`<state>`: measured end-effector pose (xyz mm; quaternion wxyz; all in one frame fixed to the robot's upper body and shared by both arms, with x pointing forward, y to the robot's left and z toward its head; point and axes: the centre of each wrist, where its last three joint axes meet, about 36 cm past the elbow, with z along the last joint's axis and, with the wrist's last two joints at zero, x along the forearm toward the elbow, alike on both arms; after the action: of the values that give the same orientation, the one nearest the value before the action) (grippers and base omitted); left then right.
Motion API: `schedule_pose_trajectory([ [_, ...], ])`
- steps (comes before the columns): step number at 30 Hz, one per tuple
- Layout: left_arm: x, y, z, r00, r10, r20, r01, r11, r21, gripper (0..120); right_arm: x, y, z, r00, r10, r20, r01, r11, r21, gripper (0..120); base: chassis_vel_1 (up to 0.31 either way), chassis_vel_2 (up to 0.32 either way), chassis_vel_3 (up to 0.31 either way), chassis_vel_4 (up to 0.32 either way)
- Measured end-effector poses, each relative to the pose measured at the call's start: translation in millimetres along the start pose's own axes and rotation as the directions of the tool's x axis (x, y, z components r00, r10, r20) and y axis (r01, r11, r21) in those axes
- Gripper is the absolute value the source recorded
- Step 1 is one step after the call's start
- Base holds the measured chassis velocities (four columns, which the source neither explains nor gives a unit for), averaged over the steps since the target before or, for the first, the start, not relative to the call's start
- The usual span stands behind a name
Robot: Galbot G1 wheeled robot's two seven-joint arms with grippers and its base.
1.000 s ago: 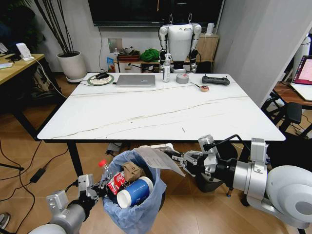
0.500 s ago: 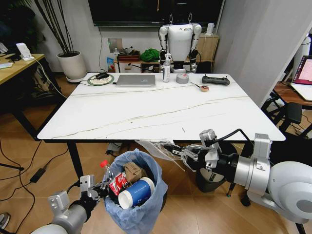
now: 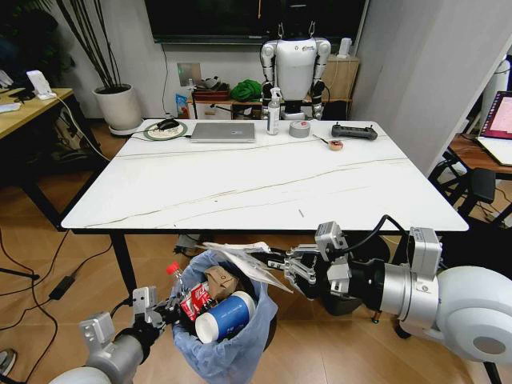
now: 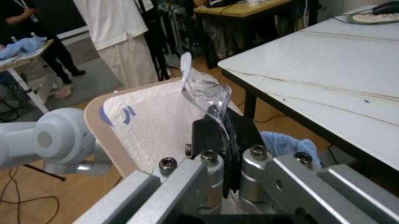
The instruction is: Pick up the trash bin and place the trash from the table into it.
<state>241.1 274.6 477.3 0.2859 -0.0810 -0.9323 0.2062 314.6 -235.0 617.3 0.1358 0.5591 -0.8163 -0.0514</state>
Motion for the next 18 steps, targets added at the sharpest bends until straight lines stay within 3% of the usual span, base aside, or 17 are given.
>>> schedule_pose_trajectory([
  [4, -0.2, -0.3, 1.5, 1.0, 0.0, -0.002, 0.0, 1.0, 0.006, 0, -4.1, 0.2, 1.6, 0.999, -0.039, 0.011, 0.039, 0.999, 0.021, 0, 0.0, 0.0, 0.0, 0.0],
  [10, 0.8, -0.3, 3.1, 1.0, -0.001, -0.007, 0.001, 1.0, 0.01, 0, -10.4, -29.4, 15.1, 0.999, -0.029, 0.016, 0.028, 0.999, 0.044, 0, 0.0, 0.0, 0.0, 0.0],
  [18, 1.2, 0.2, 2.7, 1.0, -0.001, -0.009, 0.001, 1.0, 0.008, 0, -15.5, -47.4, 19.1, 0.999, -0.022, 0.045, 0.02, 0.998, 0.061, 0, 0.0, 0.0, 0.0, 0.0],
])
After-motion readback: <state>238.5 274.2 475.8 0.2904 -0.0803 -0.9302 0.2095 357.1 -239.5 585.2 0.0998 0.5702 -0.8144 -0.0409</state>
